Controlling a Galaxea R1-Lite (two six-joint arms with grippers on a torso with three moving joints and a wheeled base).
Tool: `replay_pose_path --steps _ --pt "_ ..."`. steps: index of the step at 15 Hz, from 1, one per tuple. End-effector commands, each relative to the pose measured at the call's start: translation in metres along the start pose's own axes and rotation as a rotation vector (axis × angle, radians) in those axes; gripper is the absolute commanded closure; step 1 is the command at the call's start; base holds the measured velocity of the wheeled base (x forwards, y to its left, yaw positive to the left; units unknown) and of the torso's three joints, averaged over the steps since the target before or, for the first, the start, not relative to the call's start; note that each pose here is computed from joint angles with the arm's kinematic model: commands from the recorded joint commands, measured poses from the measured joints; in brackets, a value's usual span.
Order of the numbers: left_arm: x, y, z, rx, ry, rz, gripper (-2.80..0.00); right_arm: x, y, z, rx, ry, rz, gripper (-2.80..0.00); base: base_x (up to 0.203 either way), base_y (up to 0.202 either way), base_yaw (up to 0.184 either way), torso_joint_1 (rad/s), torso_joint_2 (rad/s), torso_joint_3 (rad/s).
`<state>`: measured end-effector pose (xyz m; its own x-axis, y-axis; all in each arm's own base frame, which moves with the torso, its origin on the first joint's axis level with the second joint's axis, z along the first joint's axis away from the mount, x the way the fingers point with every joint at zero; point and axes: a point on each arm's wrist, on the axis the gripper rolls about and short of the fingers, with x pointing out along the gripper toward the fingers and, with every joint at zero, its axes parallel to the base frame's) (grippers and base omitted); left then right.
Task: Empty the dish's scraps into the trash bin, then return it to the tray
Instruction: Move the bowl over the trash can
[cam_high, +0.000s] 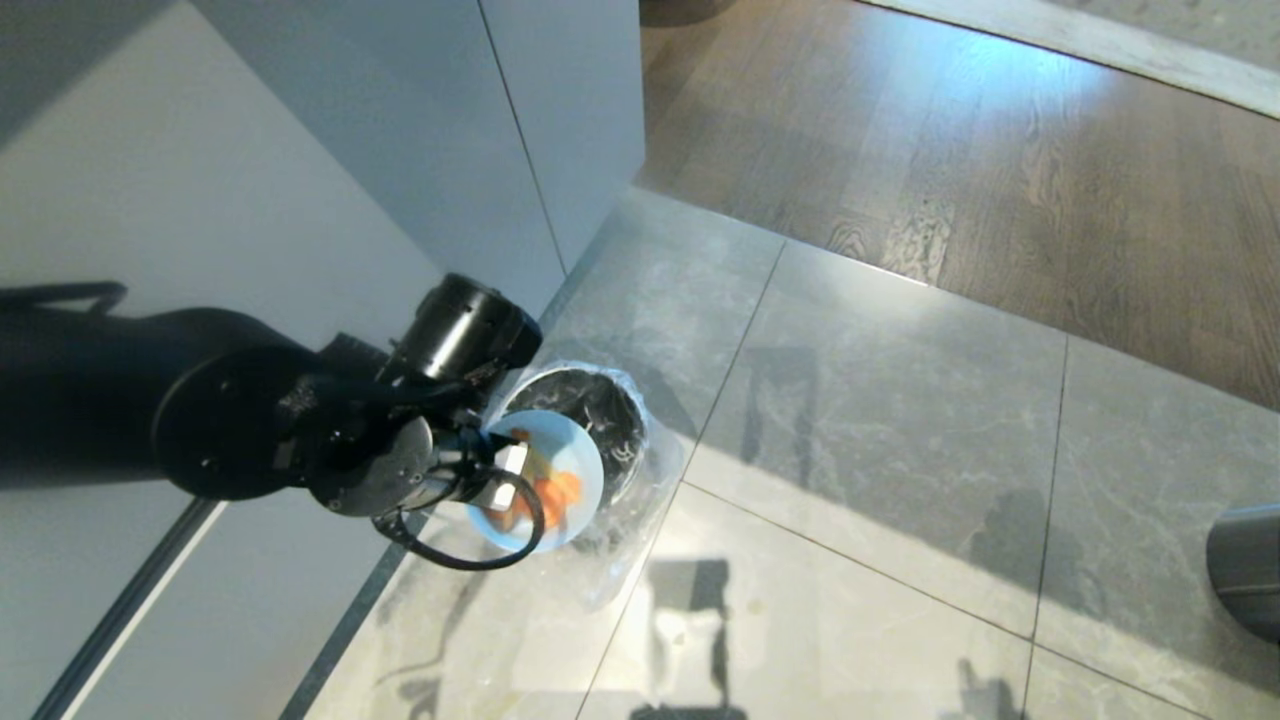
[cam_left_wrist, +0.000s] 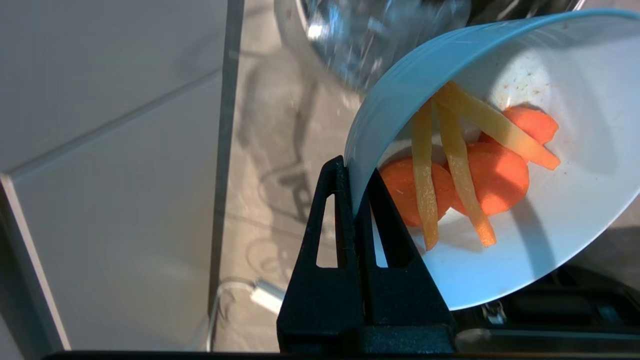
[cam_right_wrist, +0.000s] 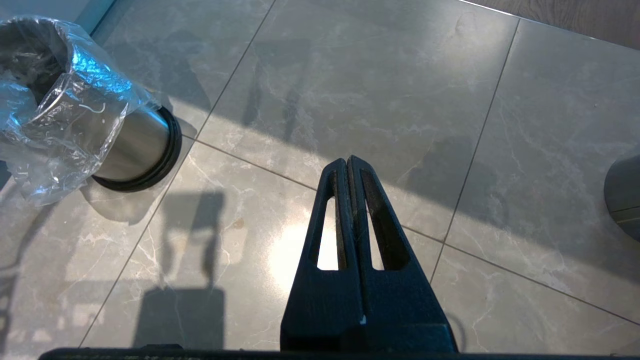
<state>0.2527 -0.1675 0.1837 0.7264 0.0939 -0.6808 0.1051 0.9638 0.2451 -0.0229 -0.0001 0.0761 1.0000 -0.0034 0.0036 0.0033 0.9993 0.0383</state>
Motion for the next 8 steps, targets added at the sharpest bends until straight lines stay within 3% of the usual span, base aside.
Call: replay_pose_path --steps 1,4,8 --pt "0.010 -0.004 0.005 0.024 -0.037 0.003 0.00 0.000 0.000 0.000 0.000 -0.001 0.000 0.00 0.000 0.000 0.000 0.000 0.00 0.000" --pt "0.021 -0.004 0.016 0.088 -0.120 0.011 0.00 0.000 0.000 0.000 0.000 -0.001 0.000 0.00 0.000 0.000 0.000 0.000 0.00 0.000" --pt "0.032 0.004 0.029 0.126 -0.206 0.040 0.00 0.000 0.000 0.000 0.000 -0.001 0.000 0.00 0.000 0.000 0.000 0.000 0.00 0.000"
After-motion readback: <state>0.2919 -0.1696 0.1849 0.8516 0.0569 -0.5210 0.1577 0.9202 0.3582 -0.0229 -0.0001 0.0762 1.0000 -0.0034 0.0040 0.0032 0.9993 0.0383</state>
